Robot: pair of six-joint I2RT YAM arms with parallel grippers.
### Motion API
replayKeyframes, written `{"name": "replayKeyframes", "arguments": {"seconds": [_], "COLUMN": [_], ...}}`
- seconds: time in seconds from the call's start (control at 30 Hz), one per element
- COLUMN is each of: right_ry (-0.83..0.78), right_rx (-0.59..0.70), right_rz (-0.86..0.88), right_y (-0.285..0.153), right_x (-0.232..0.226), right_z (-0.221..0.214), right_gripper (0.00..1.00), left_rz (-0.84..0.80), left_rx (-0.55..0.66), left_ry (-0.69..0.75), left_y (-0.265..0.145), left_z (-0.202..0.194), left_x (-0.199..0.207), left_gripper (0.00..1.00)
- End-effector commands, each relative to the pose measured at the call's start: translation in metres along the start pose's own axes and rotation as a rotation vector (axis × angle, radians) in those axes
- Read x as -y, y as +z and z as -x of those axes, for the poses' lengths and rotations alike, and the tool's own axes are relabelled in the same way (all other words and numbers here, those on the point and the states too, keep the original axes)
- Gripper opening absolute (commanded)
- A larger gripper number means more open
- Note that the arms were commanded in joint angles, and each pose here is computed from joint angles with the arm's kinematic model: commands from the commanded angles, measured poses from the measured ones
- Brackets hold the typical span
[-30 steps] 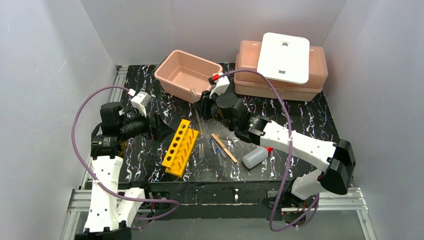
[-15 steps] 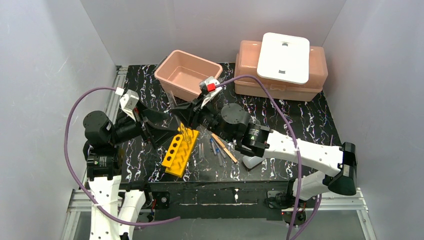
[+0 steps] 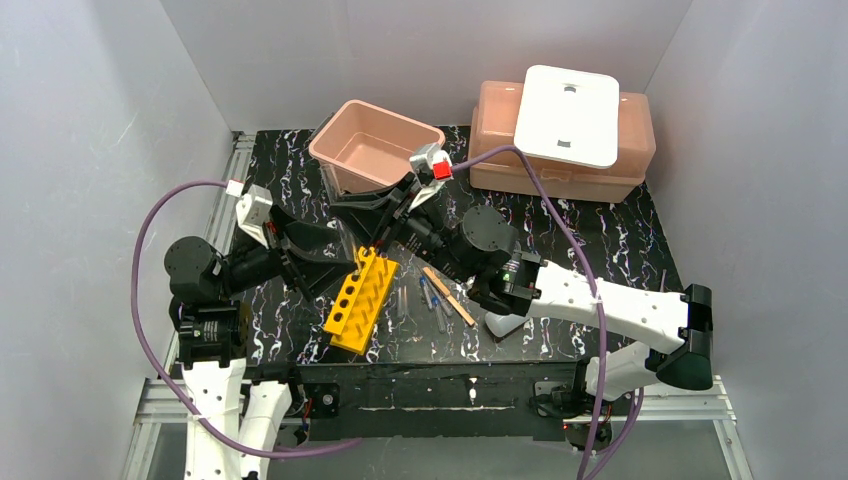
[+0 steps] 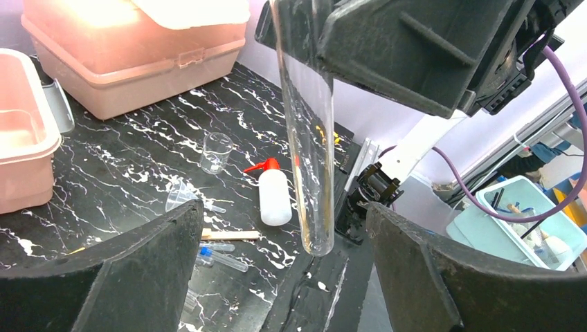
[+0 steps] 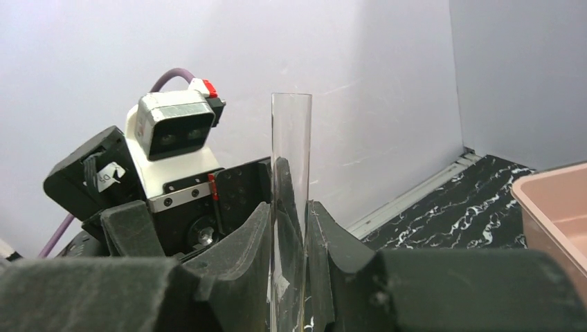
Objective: Organize the chemistry lab equipment
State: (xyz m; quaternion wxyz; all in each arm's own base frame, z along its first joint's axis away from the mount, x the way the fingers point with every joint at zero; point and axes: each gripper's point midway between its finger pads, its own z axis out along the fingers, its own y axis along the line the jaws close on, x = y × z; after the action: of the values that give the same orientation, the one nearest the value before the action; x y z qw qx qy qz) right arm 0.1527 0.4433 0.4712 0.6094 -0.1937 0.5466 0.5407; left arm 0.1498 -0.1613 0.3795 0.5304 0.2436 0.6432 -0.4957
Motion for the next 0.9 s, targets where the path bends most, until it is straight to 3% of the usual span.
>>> {"name": "replayKeyframes", "arguments": {"seconds": [0.0, 0.1, 0.37, 0.47, 0.63, 0.77, 0.8, 0.87], "right_ry": [0.024, 0.027, 0.023, 0.02, 0.019, 0.006, 0.001, -0.007], "right_rx": [0.119, 0.111, 0.107, 0.113, 0.119, 0.116, 0.115, 0.113], "right_rz": [0.098, 0.108, 0.146, 0.154, 0.172, 0.164, 0.162, 0.151], "right_y": [0.002, 0.004, -0.002, -0.004, -0.007, -0.007, -0.009, -0.012], "right_x": [-0.026, -0.027, -0.03, -0.031, -0.031, -0.028, -0.027, -0.025], "right_z": [0.039, 0.035, 0.026, 0.025, 0.019, 0.016, 0.015, 0.017], "right_gripper": [0.01, 0.01, 0.01, 0.01, 0.01, 0.03, 0.08, 0.33], "left_rz": [-0.02, -0.046, -0.078, -0.107, -0.11, -0.105, -0.105, -0.097], "left_rx": [0.014, 0.02, 0.03, 0.028, 0.032, 0.018, 0.007, -0.001], "left_ry": [0.047, 0.091, 0.132, 0.135, 0.162, 0.18, 0.18, 0.203], "left_y": [0.001, 0.003, 0.008, 0.009, 0.007, 0.006, 0.005, 0.003], "left_z": [0.008, 0.011, 0.022, 0.024, 0.027, 0.023, 0.021, 0.018], "left_x": [0.004, 0.004, 0.0, 0.004, 0.009, 0.01, 0.009, 0.009], "left_gripper": [0.85, 0.88, 0.75, 0.61, 0.18, 0.07, 0.06, 0.0]}}
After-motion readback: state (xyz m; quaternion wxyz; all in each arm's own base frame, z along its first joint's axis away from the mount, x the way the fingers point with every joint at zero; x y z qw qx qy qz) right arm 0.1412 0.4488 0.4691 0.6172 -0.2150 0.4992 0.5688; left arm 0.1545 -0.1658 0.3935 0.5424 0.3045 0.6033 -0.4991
